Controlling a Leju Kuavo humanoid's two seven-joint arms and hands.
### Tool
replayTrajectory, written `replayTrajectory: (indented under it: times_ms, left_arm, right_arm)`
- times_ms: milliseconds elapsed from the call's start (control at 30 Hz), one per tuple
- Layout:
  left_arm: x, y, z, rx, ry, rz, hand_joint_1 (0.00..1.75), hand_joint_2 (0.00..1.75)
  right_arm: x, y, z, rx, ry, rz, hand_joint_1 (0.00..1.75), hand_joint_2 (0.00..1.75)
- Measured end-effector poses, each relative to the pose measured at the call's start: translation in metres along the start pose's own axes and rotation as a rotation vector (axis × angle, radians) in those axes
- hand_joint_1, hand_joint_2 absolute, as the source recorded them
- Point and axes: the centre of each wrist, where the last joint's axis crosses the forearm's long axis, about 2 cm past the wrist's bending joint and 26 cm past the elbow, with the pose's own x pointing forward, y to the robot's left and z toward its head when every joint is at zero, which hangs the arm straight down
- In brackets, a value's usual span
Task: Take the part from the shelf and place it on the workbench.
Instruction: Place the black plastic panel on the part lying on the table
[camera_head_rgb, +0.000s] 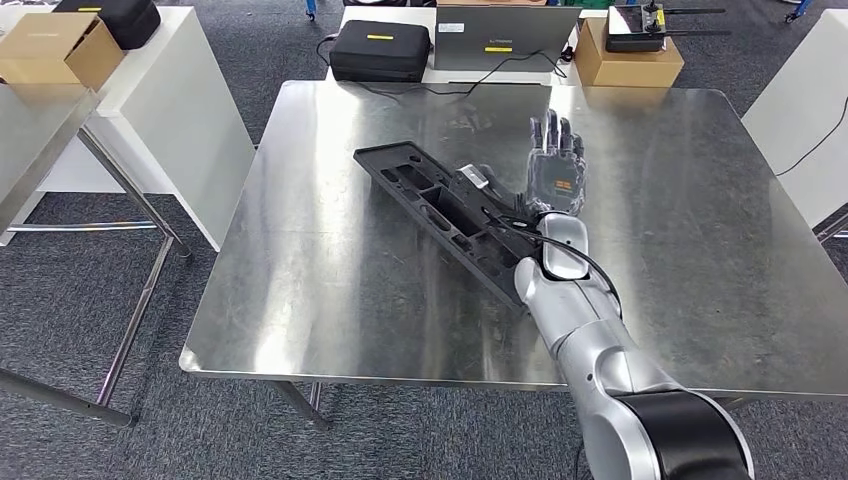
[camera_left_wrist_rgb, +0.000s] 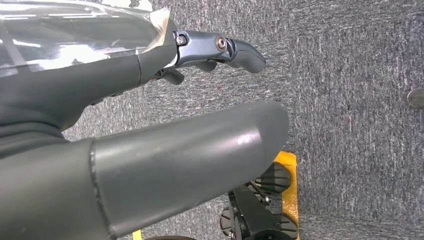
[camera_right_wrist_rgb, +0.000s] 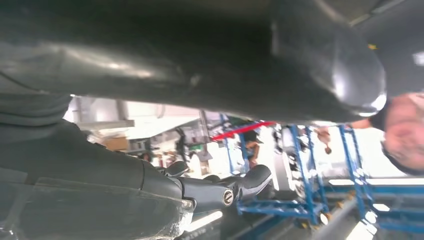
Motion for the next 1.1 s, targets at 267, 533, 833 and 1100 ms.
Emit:
replayTrajectory:
  times_ms: [267,533,833,1100]
  left_arm:
    - [0.000,0.002,0.000,0.009,-0.004,0.009,0.00,0.00]
    - [-0.001,0.004,0.000,0.003,-0.011,0.010,0.00,0.00]
    - [-0.002,0.007,0.000,0.002,-0.017,0.052,0.00,0.00]
    - [-0.003,0.007,0.001,-0.001,-0.025,0.062,0.00,0.00]
  right_arm:
    - [0.034,-0.029,0.015,-0.113,-0.180,-0.007,0.00,0.00]
    - [0.046,-0.045,0.043,-0.225,-0.306,0.004,0.00,0.00]
    - [0.027,-0.032,0.066,-0.242,-0.339,0.025,0.00,0.00]
    - [0.017,-0.032,0.065,-0.250,-0.337,0.036,0.00,0.00]
